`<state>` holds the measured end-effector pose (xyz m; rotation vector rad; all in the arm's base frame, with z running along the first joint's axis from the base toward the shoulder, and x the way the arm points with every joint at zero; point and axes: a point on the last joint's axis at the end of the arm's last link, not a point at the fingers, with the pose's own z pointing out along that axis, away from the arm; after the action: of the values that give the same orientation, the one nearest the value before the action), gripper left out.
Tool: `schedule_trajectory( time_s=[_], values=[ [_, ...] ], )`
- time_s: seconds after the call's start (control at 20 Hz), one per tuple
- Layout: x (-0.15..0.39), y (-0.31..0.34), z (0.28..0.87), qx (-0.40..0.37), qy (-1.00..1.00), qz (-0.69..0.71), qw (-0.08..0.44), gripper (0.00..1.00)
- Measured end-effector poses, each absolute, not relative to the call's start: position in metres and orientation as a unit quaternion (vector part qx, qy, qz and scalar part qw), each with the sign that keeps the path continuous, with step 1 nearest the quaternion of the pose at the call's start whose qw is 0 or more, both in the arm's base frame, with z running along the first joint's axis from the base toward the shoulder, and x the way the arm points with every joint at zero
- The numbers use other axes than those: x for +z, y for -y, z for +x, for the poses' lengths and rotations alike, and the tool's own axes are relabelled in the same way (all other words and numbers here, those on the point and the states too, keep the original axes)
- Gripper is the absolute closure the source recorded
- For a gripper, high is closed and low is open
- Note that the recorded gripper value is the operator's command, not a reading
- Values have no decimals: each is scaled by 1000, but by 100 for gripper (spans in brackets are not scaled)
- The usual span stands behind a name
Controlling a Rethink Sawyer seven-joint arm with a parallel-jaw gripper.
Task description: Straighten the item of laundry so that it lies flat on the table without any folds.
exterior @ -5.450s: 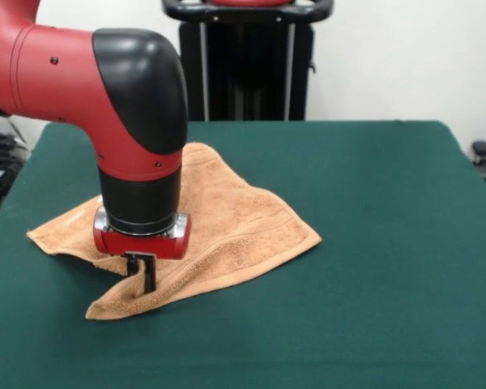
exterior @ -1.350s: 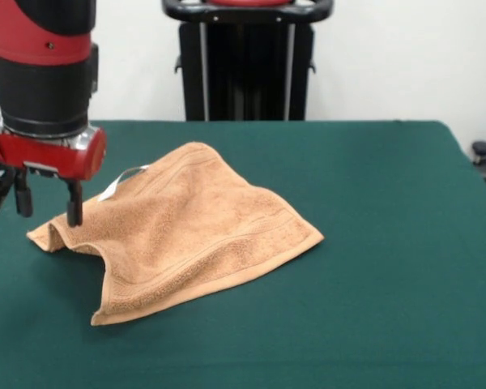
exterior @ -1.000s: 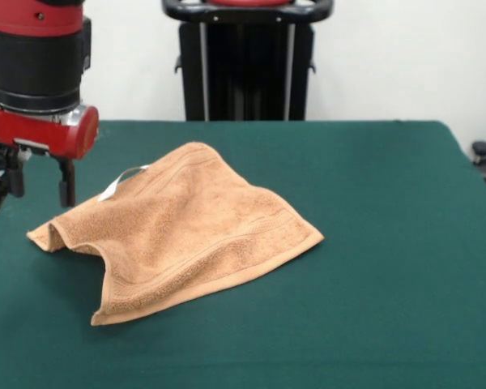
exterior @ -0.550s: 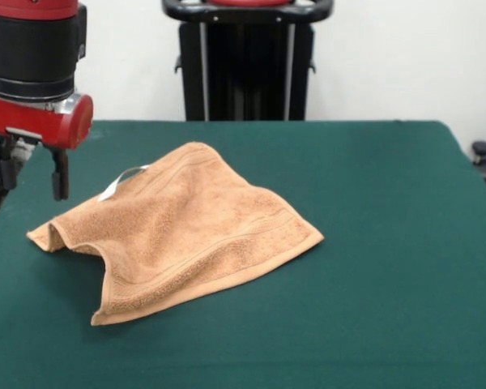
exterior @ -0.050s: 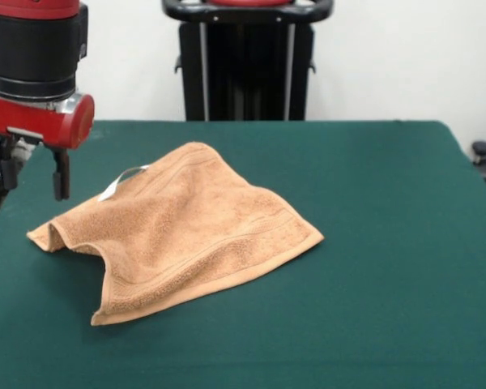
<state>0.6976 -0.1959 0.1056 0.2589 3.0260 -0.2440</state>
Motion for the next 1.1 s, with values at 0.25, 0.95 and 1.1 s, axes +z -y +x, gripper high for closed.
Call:
schedule_trajectory(
  time_s=[0.25, 0.95, 1.1],
  values=[
    [108, 196, 697, -81, -992, 85, 49, 0],
    [109, 183, 673, -74, -994, 80, 29, 0],
    [109, 180, 666, -72, -994, 79, 23, 0]
  ],
)
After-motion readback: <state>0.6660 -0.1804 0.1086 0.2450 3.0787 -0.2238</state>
